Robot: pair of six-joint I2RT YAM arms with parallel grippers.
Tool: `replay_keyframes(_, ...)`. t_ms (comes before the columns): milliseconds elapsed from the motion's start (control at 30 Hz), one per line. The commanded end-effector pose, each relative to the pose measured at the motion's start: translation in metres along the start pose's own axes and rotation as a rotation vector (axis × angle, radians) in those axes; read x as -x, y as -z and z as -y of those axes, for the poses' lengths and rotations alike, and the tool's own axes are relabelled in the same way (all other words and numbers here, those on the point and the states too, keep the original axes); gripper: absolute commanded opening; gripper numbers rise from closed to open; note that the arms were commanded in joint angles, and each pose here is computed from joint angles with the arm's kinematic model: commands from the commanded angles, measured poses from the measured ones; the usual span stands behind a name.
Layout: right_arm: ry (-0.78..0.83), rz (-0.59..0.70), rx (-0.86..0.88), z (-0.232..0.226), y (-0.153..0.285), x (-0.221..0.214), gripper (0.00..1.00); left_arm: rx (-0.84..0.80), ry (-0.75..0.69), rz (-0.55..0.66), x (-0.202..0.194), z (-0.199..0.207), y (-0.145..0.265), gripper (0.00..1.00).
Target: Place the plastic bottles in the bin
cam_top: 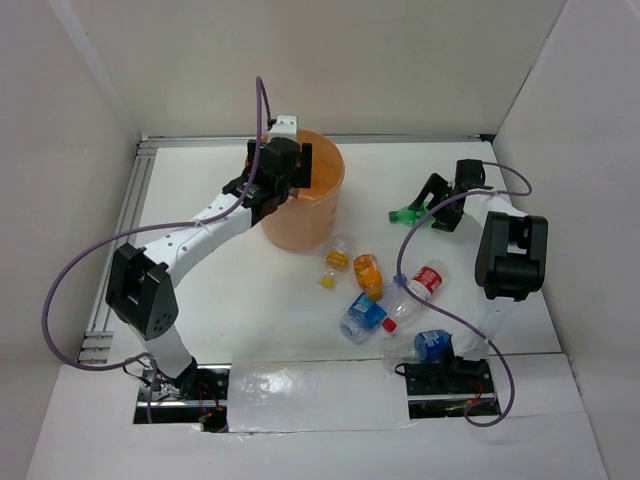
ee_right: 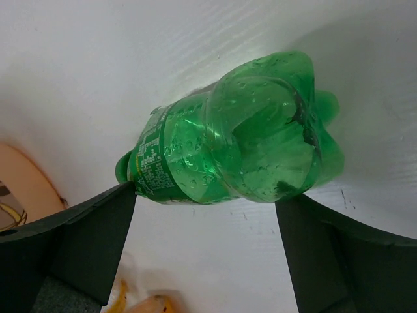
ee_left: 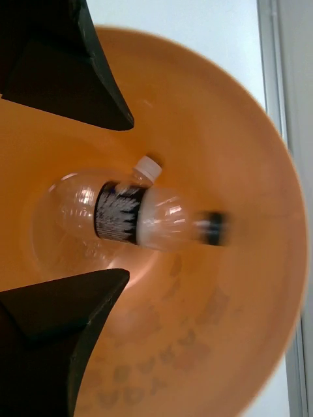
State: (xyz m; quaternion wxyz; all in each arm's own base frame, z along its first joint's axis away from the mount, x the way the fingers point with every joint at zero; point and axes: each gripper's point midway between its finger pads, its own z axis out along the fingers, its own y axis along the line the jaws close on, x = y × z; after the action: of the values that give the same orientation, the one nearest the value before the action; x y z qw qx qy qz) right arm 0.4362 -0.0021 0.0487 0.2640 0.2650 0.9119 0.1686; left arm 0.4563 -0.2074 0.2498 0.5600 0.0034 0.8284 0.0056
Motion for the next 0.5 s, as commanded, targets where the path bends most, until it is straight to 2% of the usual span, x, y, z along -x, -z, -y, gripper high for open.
replay_keyframes(0,-0.034,-0.003,-0.129,0.029,-0.018,-0.003,0.92,-0.09,0.052,0.157,0.066,0.019,0.036,1.0)
replay_keyframes(133,-0.106,0.013,-0.103,0.034,-0.023,0.012,0.91,-0.163,-0.003,0.213,0.078,0.039,0.083,1.0)
replay_keyframes(167,-0.119,0.015,-0.103,0.032,-0.023,0.016,0.91,-0.233,-0.022,0.224,0.072,0.058,0.109,1.0)
replay_keyframes(267,-0.146,0.015,-0.103,0.031,-0.031,0.021,0.86,-0.279,-0.025,0.203,0.049,0.062,0.13,1.0)
replay_keyframes(300,-0.158,0.001,-0.117,0.038,-0.035,0.019,0.83,-0.326,-0.055,0.16,0.02,0.076,0.138,1.0)
replay_keyframes(367,-0.188,-0.005,-0.121,0.038,-0.039,0.021,0.75,-0.39,-0.047,0.111,-0.008,0.089,0.151,0.98)
replay_keyframes(400,-0.189,-0.008,-0.123,0.038,-0.042,0.021,0.71,-0.406,-0.077,0.061,-0.04,0.095,0.158,0.98)
replay_keyframes(467,-0.189,-0.008,-0.123,0.038,-0.042,0.021,0.58,-0.415,-0.062,0.006,-0.07,0.101,0.162,0.98)
